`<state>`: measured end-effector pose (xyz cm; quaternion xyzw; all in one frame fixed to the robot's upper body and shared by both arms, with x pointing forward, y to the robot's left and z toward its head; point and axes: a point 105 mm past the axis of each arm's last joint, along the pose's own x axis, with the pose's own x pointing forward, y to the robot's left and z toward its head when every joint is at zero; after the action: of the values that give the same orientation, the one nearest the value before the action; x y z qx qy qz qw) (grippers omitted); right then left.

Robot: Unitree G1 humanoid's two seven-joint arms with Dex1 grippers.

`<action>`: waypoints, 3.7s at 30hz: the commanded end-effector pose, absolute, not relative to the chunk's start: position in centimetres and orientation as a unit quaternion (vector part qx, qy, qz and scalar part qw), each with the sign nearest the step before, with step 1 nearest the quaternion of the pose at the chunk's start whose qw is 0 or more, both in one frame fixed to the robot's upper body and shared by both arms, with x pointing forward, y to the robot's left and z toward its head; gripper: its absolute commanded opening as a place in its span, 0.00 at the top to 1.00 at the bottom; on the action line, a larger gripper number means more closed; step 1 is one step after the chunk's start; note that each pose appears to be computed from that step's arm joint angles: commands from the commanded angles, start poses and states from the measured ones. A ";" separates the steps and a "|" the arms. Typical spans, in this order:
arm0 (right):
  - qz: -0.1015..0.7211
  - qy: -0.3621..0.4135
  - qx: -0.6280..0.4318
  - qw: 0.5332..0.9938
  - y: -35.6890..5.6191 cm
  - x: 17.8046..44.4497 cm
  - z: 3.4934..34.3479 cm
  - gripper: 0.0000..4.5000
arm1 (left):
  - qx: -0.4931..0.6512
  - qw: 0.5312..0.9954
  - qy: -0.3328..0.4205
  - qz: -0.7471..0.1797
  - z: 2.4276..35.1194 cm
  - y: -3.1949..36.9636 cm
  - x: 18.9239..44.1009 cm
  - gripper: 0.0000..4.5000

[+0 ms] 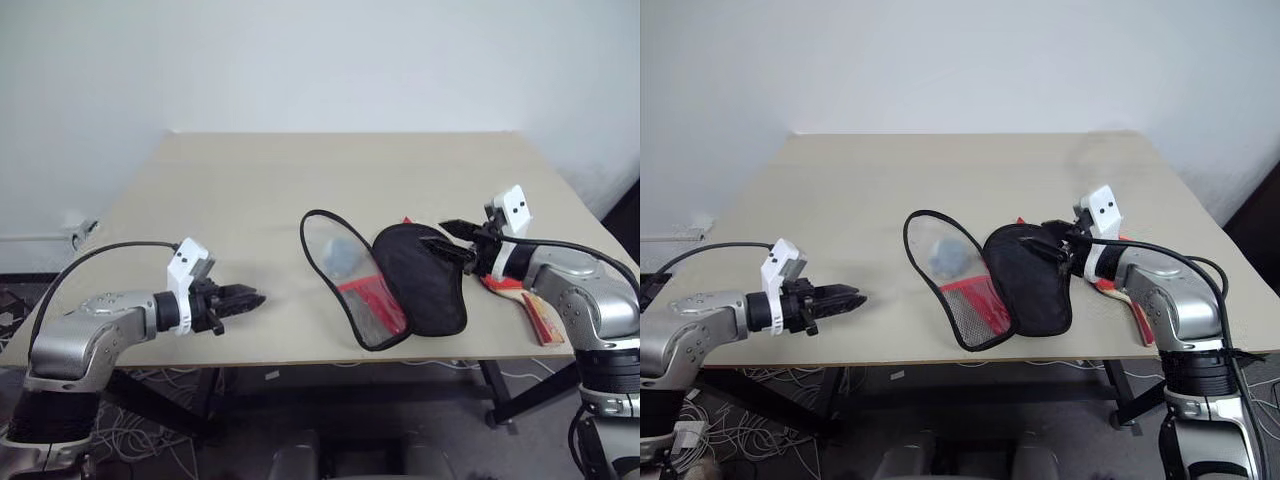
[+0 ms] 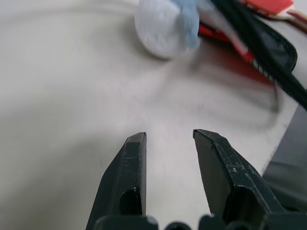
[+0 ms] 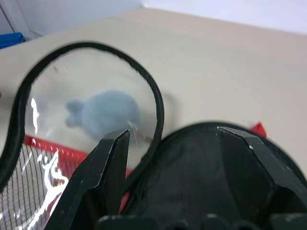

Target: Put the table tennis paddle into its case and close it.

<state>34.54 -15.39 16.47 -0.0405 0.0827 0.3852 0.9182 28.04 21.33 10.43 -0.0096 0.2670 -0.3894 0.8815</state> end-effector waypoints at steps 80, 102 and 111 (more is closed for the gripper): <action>0.049 0.374 -0.022 0.926 -31.6 31.0 6.6 0.74 | 0.083 0.760 0.136 -0.631 16.0 10.8 28.7 0.63; 0.030 0.254 0.006 0.967 -28.6 34.9 15.9 0.74 | 0.078 0.770 0.141 -0.618 16.0 11.1 29.6 0.63; 0.037 0.260 0.021 0.965 -22.4 36.1 15.3 0.74 | 0.077 0.770 0.142 -0.617 16.1 11.0 30.4 0.63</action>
<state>35.59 -22.70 12.45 0.0365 0.3063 0.0471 0.9501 30.08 11.31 14.89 0.0584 0.1645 -0.6118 0.7716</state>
